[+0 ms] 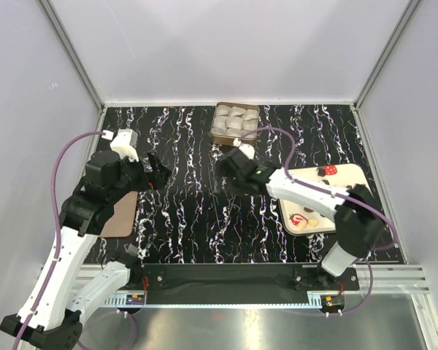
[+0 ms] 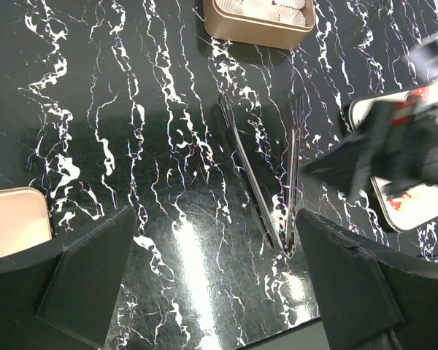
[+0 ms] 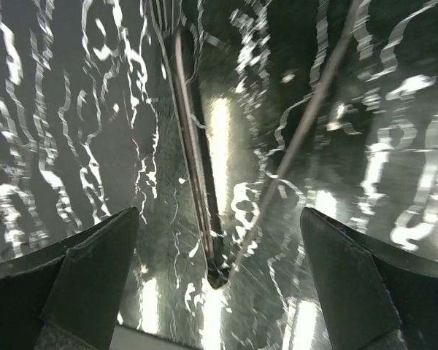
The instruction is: Pack the chocolate
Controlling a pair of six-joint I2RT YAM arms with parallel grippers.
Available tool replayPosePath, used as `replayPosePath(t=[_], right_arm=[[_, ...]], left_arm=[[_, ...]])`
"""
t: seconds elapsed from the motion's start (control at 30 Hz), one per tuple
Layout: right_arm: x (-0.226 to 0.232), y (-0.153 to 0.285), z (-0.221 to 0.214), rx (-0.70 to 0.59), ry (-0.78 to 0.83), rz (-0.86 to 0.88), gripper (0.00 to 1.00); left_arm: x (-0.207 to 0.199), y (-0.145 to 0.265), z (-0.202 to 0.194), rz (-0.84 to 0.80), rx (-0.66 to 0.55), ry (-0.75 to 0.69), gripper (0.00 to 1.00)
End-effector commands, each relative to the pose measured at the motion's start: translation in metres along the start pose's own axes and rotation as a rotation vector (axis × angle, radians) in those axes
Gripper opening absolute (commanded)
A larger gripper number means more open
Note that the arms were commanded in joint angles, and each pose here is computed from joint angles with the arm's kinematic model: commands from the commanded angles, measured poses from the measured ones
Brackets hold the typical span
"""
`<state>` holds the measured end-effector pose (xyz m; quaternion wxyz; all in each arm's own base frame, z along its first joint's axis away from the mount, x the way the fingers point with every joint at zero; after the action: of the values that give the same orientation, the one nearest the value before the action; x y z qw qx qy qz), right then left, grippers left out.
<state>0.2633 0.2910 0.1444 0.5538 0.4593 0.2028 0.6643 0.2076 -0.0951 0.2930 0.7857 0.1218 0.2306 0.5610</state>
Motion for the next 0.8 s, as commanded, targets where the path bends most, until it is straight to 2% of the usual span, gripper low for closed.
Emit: replayPosePath(t=[0.0,0.23,0.63,0.77], right_arm=[[0.026,-0.017,0.003,-0.105,-0.029,0.024,1.00],[0.014,-0.053,-0.029,-0.087,0.026,-0.094,1.00],[0.008,-0.077,-0.048,-0.097,0.057,-0.157,1.00],[0.002,-0.088,-0.048,-0.145,0.072,-0.220,1.00]], left_arm=[[-0.001,0.005,0.006,-0.010,-0.041,-0.016,0.99],[-0.006,0.008,0.004,-0.051,-0.049,-0.018,0.99],[-0.008,0.013,0.000,-0.061,-0.042,-0.007,0.99],[-0.010,0.012,0.000,-0.071,-0.036,0.007,0.99]])
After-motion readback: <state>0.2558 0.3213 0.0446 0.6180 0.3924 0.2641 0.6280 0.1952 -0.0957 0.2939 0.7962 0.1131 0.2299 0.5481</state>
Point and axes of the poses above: each gripper's point midway between its finger pads, its own y axis back along the fingers, its own x axis along the line the jaws close on, z = x × y, the point moved 3 cm from there along y, back along the fingers, and after that the axes turned 6 degrees about -y, right-handed, at the moved point
